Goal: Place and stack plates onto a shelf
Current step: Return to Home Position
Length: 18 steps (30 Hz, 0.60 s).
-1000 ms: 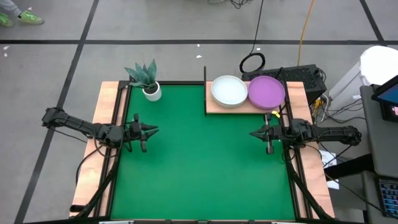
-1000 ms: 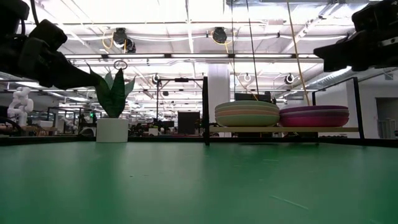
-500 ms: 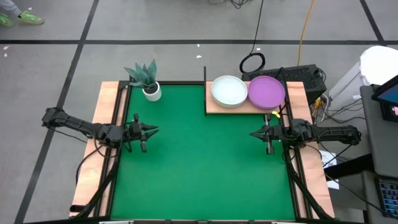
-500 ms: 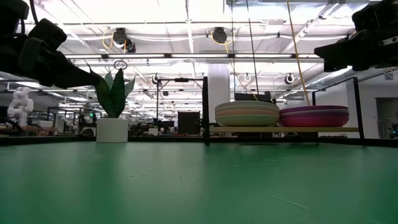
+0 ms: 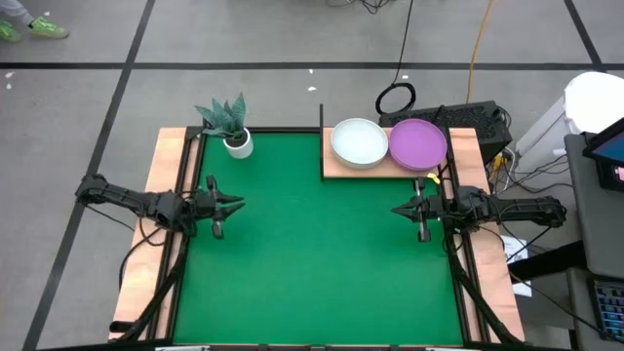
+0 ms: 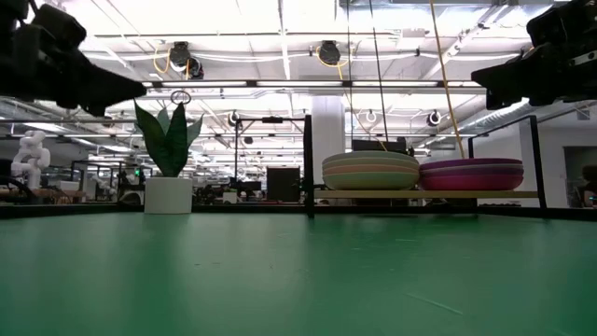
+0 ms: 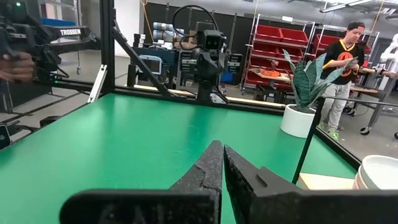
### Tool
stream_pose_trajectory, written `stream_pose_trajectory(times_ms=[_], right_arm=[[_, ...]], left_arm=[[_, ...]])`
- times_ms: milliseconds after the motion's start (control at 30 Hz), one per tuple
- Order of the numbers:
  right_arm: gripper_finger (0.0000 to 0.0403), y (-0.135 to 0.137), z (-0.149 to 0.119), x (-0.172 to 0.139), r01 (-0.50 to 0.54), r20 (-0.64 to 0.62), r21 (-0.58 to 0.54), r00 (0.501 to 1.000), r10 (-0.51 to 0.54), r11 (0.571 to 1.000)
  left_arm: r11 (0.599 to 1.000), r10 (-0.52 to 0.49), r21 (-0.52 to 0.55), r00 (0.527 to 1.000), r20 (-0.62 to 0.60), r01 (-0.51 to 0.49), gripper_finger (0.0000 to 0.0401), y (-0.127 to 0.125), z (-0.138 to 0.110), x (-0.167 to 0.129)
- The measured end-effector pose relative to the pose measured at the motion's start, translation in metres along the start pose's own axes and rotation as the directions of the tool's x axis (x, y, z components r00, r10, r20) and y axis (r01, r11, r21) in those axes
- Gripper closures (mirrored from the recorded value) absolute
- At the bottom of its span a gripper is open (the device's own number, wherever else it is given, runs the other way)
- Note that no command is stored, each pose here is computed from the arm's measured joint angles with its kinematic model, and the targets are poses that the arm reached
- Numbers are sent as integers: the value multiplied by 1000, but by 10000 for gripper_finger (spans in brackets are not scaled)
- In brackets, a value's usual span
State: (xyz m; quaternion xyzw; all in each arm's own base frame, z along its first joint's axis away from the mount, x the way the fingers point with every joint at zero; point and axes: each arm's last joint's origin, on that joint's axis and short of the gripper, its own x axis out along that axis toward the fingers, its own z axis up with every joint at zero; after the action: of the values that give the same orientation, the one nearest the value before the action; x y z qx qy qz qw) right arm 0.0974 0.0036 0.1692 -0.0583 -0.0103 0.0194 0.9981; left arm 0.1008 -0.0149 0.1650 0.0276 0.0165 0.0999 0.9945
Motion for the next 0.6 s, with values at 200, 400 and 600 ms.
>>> stream_pose_trajectory(times_ms=[200,400,600], right_arm=[[403,0,0,0,1,2,0,1000,-1,1000],[403,0,0,0,1,2,0,1000,-1,1000],[403,0,0,0,0,0,1,1000,0,1000]], left_arm=[[999,-24,32,995,95,21,325,3,8,-6],[998,6,67,996,92,-12,325,6,8,-5],[998,14,64,996,90,-20,325,10,7,-4]])
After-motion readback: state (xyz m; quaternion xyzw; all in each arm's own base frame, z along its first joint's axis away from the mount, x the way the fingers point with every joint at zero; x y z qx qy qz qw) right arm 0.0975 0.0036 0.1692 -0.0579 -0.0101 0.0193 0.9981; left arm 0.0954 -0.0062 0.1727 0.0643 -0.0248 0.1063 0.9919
